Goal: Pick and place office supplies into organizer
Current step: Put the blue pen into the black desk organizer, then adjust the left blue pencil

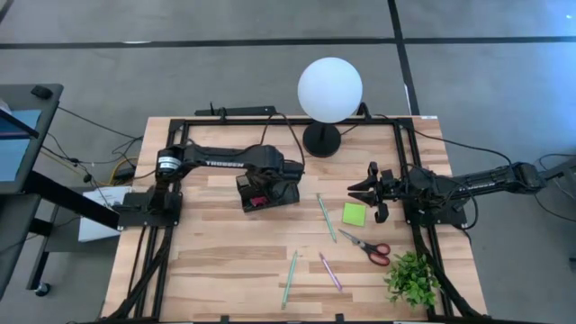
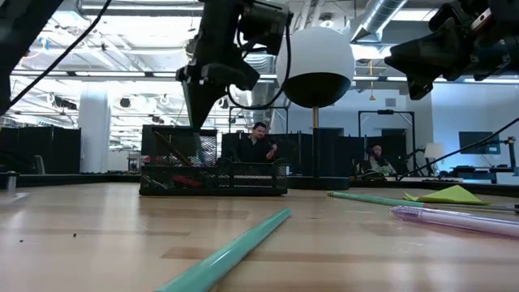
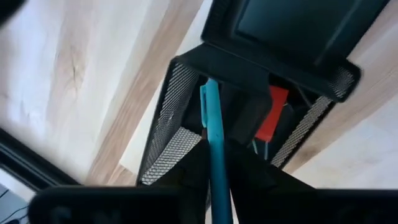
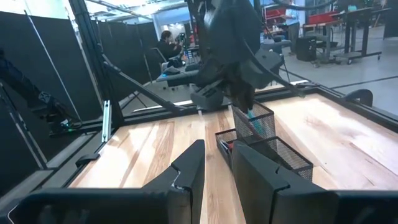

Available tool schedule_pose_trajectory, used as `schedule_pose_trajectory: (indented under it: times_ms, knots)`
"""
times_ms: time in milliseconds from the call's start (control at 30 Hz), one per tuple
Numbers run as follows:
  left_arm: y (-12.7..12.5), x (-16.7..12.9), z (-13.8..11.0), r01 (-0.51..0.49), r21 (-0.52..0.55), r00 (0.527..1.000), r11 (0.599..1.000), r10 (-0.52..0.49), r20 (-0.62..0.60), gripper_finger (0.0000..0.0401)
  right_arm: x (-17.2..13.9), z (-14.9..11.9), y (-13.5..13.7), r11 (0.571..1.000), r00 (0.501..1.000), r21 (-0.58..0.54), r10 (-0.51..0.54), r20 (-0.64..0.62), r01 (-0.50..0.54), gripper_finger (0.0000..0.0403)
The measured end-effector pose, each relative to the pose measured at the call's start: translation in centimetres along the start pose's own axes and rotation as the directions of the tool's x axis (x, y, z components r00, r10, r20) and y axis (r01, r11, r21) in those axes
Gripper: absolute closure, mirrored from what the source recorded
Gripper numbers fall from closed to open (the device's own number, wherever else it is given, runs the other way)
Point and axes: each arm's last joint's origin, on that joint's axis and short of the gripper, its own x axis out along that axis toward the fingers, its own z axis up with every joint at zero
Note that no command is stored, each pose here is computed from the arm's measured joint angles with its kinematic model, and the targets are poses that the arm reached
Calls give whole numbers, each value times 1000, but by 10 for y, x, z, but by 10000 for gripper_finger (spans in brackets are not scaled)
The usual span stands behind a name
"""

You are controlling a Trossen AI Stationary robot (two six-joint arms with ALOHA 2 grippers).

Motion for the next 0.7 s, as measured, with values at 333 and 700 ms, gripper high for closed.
schedule_pose_trajectory:
  times_ms: [333, 700]
  knots:
    - [-4, 12, 6, -35, 10, 999, 999, 35, -23, 289, 0, 0, 0, 1000, 1000, 0, -1, -2, 1, 326]
    - [-2, -55, 6, 41, -144, 988, 989, -19, 151, 285, 0, 0, 0, 1000, 1000, -1, -1, -2, 1, 326]
